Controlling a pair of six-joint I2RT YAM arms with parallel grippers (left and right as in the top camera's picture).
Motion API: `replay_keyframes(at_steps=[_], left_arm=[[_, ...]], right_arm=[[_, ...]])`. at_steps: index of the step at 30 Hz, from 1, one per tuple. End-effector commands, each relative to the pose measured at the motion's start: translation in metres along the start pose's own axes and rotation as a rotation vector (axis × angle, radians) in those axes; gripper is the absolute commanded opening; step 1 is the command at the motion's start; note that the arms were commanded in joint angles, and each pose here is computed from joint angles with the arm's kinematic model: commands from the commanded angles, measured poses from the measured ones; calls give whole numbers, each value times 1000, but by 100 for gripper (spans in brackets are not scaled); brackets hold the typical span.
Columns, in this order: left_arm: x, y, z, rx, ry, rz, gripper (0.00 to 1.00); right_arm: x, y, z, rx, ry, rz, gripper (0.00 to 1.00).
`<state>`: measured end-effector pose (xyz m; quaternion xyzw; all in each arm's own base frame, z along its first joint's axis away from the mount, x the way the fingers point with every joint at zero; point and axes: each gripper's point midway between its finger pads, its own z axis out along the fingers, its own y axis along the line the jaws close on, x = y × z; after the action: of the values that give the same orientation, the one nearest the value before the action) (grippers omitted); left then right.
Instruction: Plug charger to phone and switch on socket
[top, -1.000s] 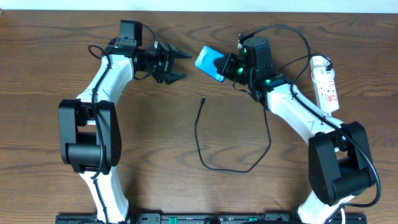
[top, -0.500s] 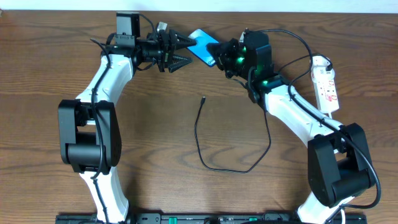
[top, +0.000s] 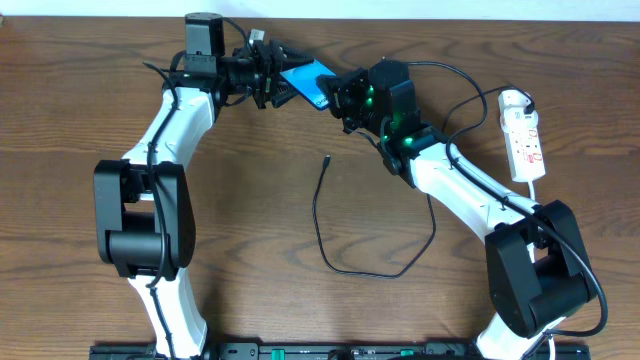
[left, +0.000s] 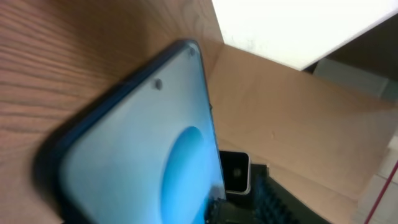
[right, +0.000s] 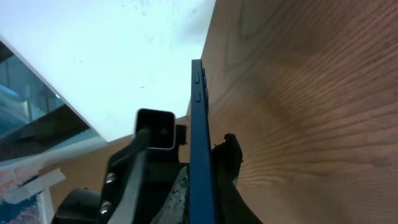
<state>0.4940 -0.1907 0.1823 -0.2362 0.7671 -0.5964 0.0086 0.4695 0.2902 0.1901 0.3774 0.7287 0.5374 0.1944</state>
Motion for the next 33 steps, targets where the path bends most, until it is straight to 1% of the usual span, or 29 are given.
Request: replay_keyframes(at_steps=[1, 4, 11, 15, 18, 21, 30, 33], left_arm=[[-9, -16, -6, 4, -82, -32, 49], [-12, -15, -6, 0, -106, -97, 45], [-9, -15, -4, 4, -90, -133, 44], [-1, -19, -1, 16, -47, -123, 33], [4, -25, -1, 37, -13, -96, 29], [8, -31, -1, 58, 12, -65, 29], [13, -32, 0, 61, 39, -60, 29], [14, -32, 0, 62, 42, -60, 27]], right_arm=[[-2, 28, -11, -62, -33, 6, 1], [-4, 29, -11, -63, -49, 6, 2], [-9, 29, -11, -65, -76, 8, 1], [-8, 29, -11, -67, -75, 52, 2], [-5, 30, -10, -72, -76, 70, 2], [0, 32, -9, -80, -67, 91, 2], [13, 42, -9, -123, -35, 114, 2], [15, 43, -8, -125, -29, 112, 1]])
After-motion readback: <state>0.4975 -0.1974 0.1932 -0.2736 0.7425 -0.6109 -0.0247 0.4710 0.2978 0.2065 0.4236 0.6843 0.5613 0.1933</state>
